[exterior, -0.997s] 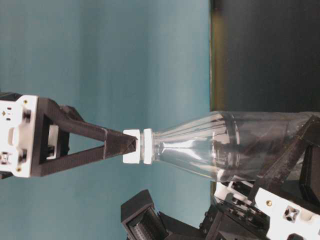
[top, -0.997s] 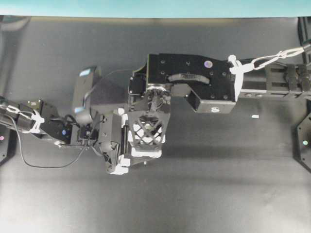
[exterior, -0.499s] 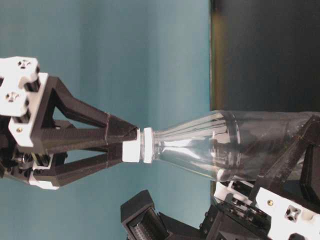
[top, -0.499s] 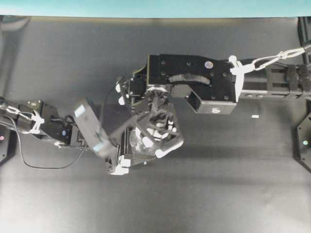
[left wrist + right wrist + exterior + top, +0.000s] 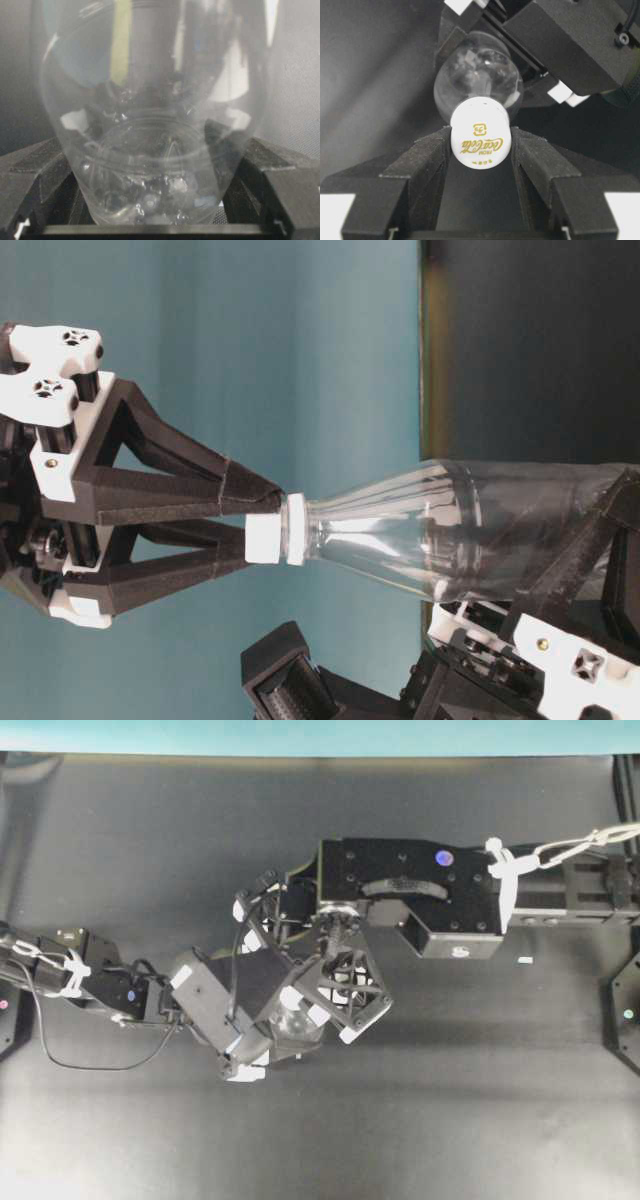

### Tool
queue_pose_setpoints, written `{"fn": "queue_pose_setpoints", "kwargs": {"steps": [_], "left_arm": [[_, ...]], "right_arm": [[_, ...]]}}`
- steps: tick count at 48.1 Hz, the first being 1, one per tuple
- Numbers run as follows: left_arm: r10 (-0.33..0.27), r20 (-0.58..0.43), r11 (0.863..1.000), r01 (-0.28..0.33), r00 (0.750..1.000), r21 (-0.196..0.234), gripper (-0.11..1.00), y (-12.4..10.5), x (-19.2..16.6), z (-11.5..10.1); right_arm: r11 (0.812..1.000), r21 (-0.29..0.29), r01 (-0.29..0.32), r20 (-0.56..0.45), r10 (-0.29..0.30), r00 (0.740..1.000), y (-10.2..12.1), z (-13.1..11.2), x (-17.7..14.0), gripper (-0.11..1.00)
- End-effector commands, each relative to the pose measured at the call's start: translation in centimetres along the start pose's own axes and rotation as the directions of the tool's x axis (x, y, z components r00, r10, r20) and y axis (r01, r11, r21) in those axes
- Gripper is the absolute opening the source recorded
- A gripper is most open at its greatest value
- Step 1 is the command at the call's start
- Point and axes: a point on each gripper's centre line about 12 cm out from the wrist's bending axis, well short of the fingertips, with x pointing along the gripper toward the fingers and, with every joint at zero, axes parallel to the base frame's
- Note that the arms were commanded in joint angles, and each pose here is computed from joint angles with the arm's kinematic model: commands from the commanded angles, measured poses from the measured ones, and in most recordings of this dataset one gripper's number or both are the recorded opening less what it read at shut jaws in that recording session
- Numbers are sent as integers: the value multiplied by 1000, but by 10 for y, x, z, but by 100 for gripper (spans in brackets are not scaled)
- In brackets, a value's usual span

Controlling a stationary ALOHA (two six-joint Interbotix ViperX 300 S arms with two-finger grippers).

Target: Open the bottle cap by holding the bottle with the left arm and twisting the cap with the right arm.

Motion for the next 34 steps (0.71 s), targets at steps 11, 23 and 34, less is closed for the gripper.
{"fn": "queue_pose_setpoints", "kwargs": {"steps": [11,23,34], "left_arm": [[-5,14,1000,5,1000,3,82,-2,0,5],[-5,-3,1000,5,1000,3,82,-1,0,3],[-5,-2,1000,5,1000,4,82,-1,0,4]], "right_arm": [[1000,12,8,28,-8,1000,14,15,0,39],[998,70,9,31,-12,999,14,14,1,38],[991,131,27,55,-35,998,18,11,-3,78]]}}
